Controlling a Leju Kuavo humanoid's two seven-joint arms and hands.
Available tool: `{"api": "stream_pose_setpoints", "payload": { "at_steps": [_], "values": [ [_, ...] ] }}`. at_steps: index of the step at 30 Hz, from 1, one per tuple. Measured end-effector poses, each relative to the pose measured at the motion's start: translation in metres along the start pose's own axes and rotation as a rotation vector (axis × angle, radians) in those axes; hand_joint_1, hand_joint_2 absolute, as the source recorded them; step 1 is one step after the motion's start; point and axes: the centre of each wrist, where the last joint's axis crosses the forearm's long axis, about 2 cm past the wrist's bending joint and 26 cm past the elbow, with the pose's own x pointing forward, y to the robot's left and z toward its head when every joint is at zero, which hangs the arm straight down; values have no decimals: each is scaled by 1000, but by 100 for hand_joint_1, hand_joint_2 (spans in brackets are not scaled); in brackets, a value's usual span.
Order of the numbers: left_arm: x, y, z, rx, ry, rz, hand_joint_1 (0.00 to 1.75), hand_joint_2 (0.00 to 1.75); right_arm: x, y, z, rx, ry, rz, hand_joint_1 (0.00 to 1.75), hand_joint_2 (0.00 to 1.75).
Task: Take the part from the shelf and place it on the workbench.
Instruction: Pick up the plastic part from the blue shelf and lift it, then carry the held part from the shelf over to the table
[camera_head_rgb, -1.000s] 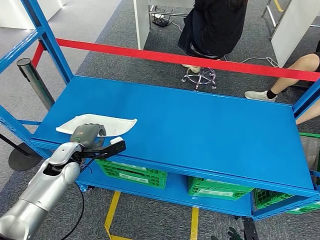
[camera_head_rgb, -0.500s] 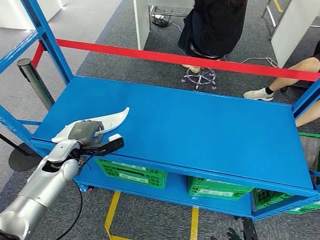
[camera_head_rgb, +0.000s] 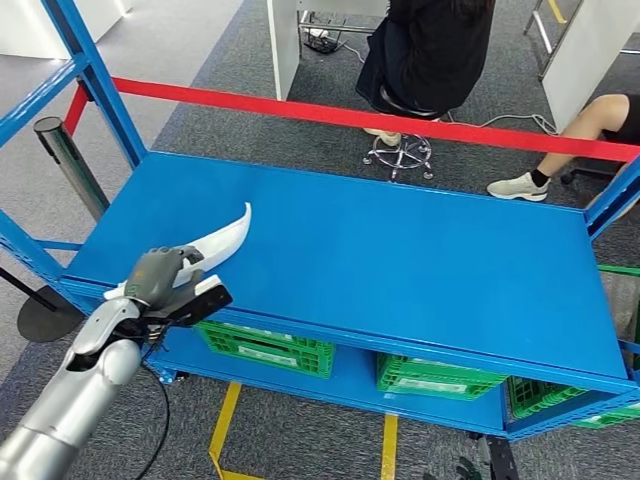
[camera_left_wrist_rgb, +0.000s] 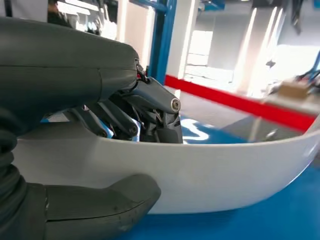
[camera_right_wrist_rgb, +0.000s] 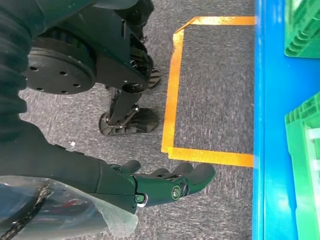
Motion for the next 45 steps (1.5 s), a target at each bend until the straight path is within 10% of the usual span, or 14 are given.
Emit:
{"api": "stream_pose_setpoints", "payload": {
  "at_steps": [14, 45],
  "values": [
    [53, -17, 136, 359, -287, 281, 175, 175, -3, -4, 13, 26, -152, -69, 0, 175],
    [74, -16, 159, 566, -428, 412, 175, 175, 11, -8, 20, -2, -220, -91, 0, 175]
  ]
}}
